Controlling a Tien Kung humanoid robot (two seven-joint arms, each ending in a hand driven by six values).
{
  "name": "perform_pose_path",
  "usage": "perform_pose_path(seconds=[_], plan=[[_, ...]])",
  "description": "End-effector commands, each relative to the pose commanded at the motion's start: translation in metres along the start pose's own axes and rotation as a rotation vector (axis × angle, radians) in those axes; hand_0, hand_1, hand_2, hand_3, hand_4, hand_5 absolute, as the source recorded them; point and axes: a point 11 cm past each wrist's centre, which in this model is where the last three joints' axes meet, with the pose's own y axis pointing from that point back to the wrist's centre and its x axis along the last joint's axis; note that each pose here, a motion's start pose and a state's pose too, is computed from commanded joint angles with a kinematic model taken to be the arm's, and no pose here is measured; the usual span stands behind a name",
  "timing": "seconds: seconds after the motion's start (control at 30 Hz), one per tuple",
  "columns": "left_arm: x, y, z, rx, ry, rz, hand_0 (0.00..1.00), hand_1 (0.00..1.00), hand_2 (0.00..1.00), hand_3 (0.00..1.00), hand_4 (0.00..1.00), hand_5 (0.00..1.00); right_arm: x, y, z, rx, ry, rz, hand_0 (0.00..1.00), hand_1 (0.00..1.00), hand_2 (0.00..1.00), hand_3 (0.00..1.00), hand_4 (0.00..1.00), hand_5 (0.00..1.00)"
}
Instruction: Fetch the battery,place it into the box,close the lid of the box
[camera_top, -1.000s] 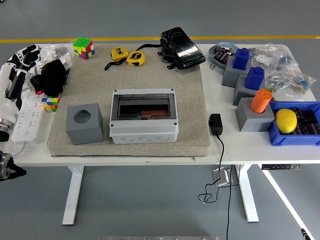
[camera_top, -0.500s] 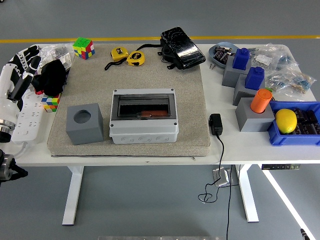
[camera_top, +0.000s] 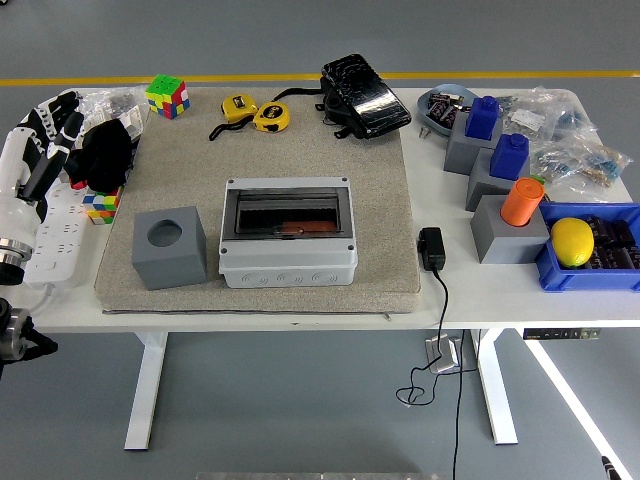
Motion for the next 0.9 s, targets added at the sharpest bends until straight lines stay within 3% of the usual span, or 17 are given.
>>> perform_pose_path(seconds=[0.9], plan=[[-0.0006, -0.0018, 0.0053, -0.024, 0.01, 0.014, 0.906, 0.908, 0.871, 0.836, 0.998, 0.83, -0.002, 0.0002, -0.0027, 0.005, -0.009, -0.003, 0.808, 0.766, 0.749, 0.789, 0.998, 0.998]])
